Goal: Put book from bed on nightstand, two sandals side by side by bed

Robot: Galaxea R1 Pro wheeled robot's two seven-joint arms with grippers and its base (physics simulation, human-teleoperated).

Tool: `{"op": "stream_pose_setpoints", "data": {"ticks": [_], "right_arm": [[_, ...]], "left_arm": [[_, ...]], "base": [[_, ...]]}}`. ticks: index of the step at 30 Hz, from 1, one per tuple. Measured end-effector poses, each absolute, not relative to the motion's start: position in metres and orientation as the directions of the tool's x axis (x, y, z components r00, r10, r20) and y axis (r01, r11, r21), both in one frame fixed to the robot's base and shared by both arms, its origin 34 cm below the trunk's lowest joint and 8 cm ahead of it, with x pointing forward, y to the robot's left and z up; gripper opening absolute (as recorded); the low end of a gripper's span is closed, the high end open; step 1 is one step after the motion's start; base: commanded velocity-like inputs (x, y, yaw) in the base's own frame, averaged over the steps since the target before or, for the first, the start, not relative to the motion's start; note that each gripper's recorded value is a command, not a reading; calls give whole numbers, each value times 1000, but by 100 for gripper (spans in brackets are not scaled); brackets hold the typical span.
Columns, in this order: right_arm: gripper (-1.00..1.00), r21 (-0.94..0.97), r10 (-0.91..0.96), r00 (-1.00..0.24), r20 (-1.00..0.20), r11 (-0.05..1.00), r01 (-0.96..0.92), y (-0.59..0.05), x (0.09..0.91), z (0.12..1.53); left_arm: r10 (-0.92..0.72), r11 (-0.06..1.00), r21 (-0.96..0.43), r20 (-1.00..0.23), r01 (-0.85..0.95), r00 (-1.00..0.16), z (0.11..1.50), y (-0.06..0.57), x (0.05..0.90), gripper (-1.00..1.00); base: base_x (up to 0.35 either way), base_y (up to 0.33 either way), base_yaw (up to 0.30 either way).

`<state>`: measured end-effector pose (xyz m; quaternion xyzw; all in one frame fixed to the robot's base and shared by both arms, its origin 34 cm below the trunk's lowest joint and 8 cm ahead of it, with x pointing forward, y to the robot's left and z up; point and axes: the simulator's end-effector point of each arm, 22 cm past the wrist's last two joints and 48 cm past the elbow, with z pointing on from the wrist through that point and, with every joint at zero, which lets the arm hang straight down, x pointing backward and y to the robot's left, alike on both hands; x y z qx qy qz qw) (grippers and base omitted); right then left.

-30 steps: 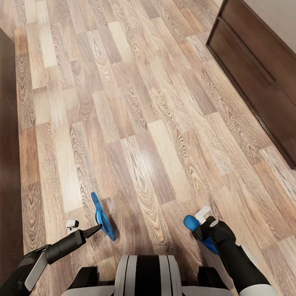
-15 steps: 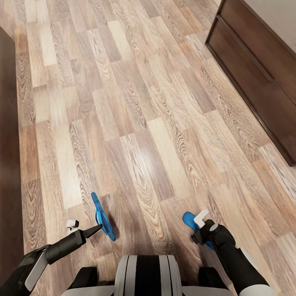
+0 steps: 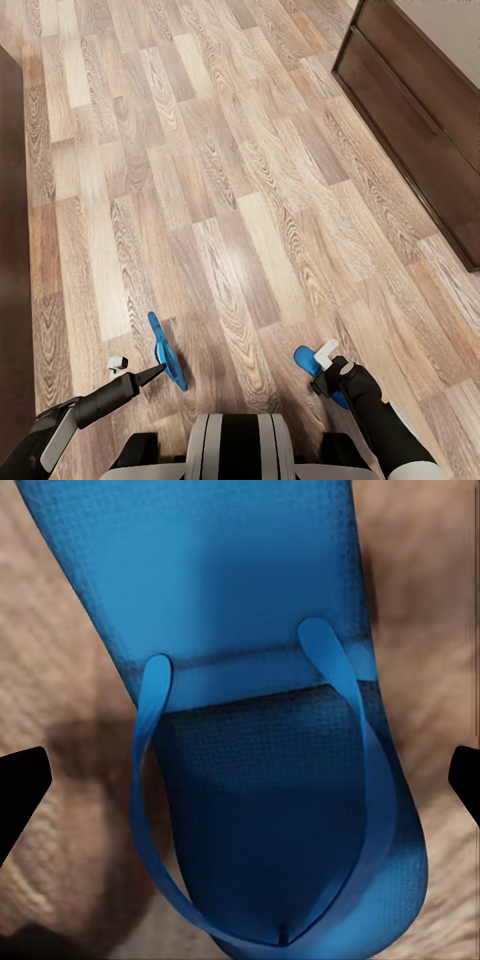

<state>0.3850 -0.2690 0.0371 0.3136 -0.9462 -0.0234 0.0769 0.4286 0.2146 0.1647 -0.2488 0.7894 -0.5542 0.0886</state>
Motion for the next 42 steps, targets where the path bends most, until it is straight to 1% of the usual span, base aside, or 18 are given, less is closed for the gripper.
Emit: {"op": "stream_pose_setpoints", "data": {"ticks": [16,22,42], "right_arm": [[100,92,-597,-792,131,802,-590,-269,385,37],[100,92,-597,-792,131,802,-590,-269,385,37],[100,91,-597,-792,131,802,-590,-269,385,37]], "left_arm": [[-491,265,-918,134,-294,-861,164,215,429,-100],[-491,265,-918,134,-294,-861,164,215,429,-100],[-493,257,-920,138,-296,-859,165,212,429,-100]], "base": [[-4,-3,0],[-110,-54,0],[-3,-31,0]]}}
